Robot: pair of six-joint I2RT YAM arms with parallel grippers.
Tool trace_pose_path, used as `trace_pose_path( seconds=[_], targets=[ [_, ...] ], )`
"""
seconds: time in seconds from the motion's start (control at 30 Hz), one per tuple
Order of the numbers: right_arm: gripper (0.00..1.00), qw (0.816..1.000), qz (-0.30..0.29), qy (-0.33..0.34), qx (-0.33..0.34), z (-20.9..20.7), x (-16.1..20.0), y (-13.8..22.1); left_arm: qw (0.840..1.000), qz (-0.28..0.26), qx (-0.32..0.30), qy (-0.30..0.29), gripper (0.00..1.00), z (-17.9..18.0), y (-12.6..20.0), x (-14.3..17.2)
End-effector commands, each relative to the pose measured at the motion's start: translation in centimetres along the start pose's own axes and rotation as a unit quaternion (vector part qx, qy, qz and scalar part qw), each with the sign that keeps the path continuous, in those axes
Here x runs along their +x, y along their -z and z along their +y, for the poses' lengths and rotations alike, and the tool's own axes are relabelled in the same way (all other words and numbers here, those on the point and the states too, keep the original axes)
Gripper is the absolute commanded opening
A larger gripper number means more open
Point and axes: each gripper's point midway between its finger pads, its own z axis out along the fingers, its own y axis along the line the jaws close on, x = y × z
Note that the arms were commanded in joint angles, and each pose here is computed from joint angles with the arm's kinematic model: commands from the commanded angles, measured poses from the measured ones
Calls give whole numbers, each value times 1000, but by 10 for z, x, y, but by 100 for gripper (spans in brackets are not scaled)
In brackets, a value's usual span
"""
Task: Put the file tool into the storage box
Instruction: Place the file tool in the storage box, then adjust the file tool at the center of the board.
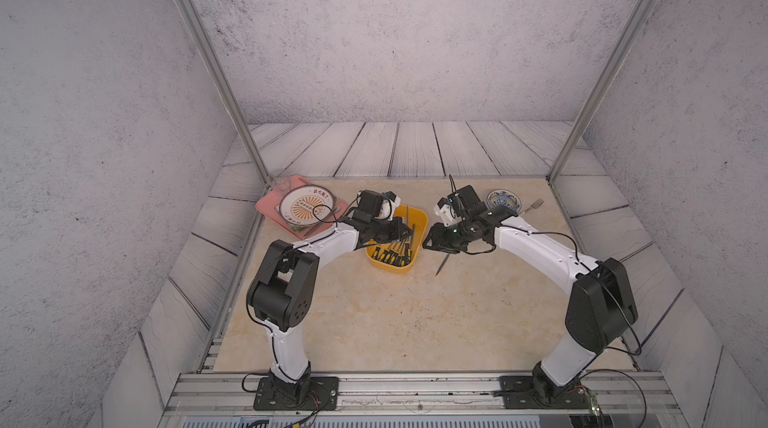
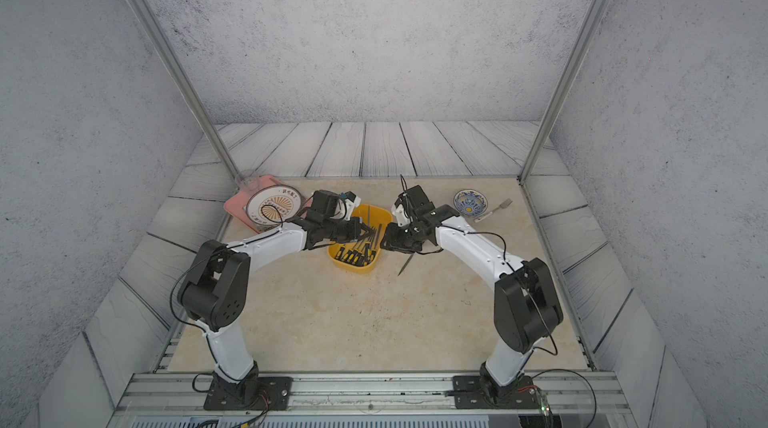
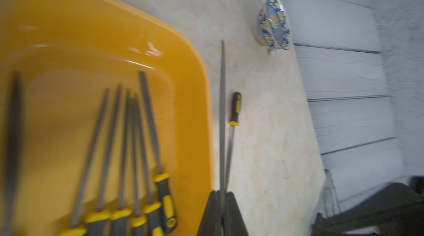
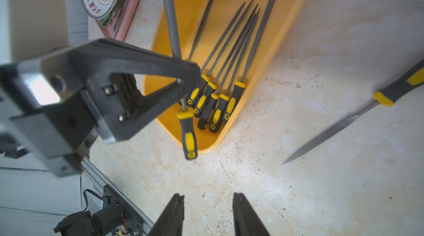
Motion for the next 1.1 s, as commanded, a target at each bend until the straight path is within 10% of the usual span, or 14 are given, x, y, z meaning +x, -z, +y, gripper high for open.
trace_pose_path(
  seconds=[0.0, 0.3, 0.6, 0.8, 1.07],
  targets=[
    [40, 1000, -10, -4, 2, -5, 6, 3, 988, -5, -136, -66, 0, 40, 17, -11],
    [41, 1000, 5, -27, 8, -21, 27, -8, 949, 68, -280, -124, 5, 91, 0, 15],
    [51, 991, 24, 12, 134, -57, 25, 3, 956, 63, -259, -125, 23, 72, -1, 15],
    [12, 970, 63, -21, 233, -111, 15, -4, 962, 44, -236, -131, 23, 46, 10, 11],
    [8, 974, 111, -89, 174, -124, 24, -57, 965, 25, -219, -144, 23, 23, 23, 10]
  ],
)
